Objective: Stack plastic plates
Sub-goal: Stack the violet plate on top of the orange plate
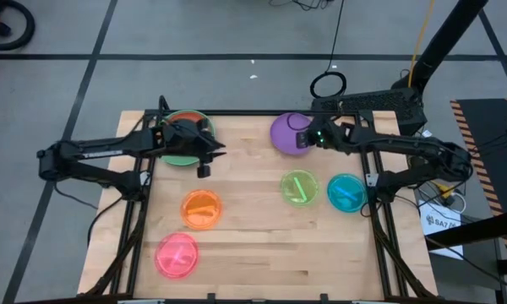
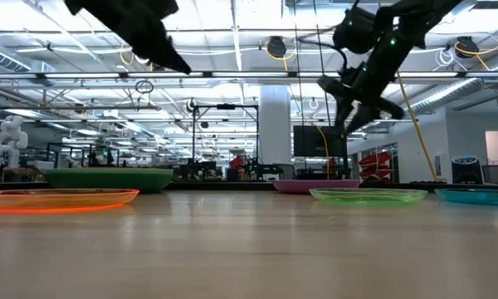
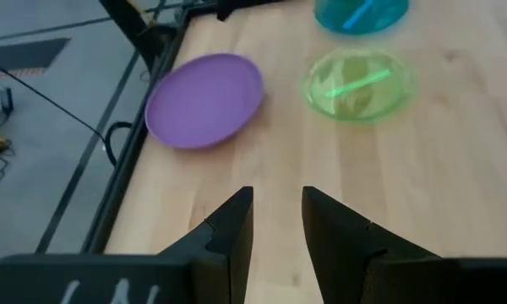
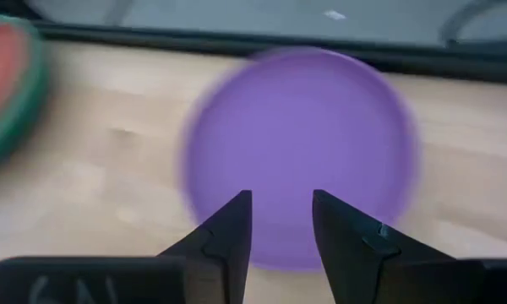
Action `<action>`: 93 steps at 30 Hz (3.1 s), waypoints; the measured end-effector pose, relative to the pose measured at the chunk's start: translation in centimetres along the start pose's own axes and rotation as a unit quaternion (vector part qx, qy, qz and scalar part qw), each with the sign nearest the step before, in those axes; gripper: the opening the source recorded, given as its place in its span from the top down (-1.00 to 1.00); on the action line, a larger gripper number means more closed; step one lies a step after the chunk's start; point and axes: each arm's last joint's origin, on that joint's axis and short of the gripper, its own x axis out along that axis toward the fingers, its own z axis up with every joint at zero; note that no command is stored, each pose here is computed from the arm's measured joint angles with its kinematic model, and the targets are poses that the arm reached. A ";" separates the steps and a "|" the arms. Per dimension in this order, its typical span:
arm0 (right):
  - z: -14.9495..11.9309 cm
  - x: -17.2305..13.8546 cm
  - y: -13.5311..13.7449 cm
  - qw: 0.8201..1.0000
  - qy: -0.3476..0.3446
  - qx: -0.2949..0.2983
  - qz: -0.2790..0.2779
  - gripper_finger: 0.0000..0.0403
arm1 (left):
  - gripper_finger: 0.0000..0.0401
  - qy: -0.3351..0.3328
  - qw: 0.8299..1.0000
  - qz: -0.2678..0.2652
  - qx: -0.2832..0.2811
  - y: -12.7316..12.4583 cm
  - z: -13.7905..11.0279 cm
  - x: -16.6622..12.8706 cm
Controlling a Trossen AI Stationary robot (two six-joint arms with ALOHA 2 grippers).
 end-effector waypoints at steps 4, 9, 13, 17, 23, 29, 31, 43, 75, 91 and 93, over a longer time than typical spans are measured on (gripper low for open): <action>0.7 1.3 -2.0 0.998 0.040 0.026 -0.038 0.41 | 0.45 -0.007 1.000 -0.005 0.001 -0.4 0.1 -1.2; 1.8 3.3 -3.7 0.996 0.055 0.037 -0.065 0.41 | 0.45 -0.010 1.000 -0.006 -0.001 -0.5 0.1 -1.8; 2.2 4.9 -4.8 0.993 0.066 0.035 -0.090 0.41 | 0.45 -0.007 1.000 -0.007 -0.002 -0.5 0.0 -1.7; 2.1 6.5 -5.6 0.991 0.088 0.030 -0.101 0.41 | 0.45 -0.007 1.000 -0.006 -0.002 -0.5 0.0 -1.7; 1.8 8.5 -6.0 0.989 0.111 0.032 -0.091 0.41 | 0.45 -0.007 1.000 -0.003 0.001 -0.4 0.0 -1.7; 1.5 9.5 -6.4 0.986 0.122 0.035 -0.105 0.41 | 0.45 -0.007 1.000 -0.003 0.002 -0.4 0.0 -1.7; 1.4 10.0 -6.4 0.987 0.121 0.031 -0.103 0.41 | 0.45 -0.007 1.000 -0.003 0.002 -0.4 0.0 -1.7; 1.0 11.6 -6.2 0.989 0.127 0.029 -0.073 0.65 | 0.45 -0.010 1.000 -0.002 0.000 -0.4 0.1 -1.7; -0.9 1.5 5.4 0.957 -0.162 -0.232 0.056 0.98 | 0.43 -0.033 0.997 0.003 -0.075 -0.2 0.5 -1.7; -3.3 -2.9 10.1 0.870 -0.317 -0.366 0.096 0.98 | -0.15 -0.025 0.994 0.021 -0.104 0.0 0.7 1.5; -3.5 -3.1 10.2 0.865 -0.322 -0.375 0.084 0.98 | -0.16 -0.025 0.993 0.026 -0.111 0.0 0.7 2.1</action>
